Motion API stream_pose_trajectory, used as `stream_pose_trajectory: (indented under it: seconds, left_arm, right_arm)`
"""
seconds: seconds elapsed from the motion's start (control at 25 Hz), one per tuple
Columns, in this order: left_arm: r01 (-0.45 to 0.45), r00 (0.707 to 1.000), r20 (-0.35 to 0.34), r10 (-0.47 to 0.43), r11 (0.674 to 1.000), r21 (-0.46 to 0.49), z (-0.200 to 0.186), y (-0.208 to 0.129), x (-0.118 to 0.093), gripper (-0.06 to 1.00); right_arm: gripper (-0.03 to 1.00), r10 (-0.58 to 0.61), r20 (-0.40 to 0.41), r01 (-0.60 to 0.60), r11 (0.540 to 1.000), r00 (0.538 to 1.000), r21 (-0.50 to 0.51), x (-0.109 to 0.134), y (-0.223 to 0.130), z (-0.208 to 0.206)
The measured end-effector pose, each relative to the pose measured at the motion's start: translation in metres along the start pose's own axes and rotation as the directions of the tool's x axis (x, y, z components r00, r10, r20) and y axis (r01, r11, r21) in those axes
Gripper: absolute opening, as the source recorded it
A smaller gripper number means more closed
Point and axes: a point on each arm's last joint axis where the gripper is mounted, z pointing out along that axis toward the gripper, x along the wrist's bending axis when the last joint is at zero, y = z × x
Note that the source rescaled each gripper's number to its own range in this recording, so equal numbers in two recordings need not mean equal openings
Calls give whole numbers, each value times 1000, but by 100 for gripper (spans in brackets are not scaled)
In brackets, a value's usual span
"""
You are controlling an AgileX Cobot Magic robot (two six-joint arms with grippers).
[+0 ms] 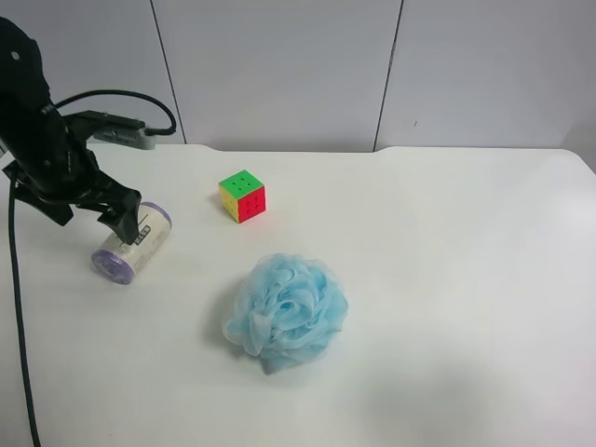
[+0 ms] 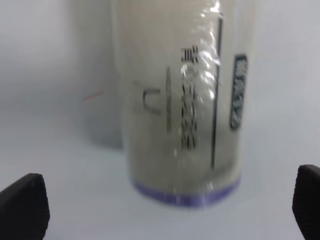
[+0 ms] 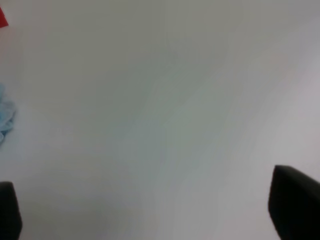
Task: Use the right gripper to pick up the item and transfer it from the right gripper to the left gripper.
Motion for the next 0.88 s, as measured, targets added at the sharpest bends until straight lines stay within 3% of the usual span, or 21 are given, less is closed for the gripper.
stream_pose_trajectory:
  seconds: [0.32,0.6,0.88]
  left_arm:
    - [21,1000,23,-19,995,-94,-85,-27,-7,98]
    - [23,999,34,-17,982,-187,-154,-71,-15,98]
    - [17,1000,15,-12,930,-366,-211,-121,-22,98]
  right_arm:
    - [100,0,0,0,1000,1000,0,0,0,0]
    - [100,0,0,0,1000,1000,0,0,0,0]
    - [100,0,0,0,1000,1000,0,0,0,0]
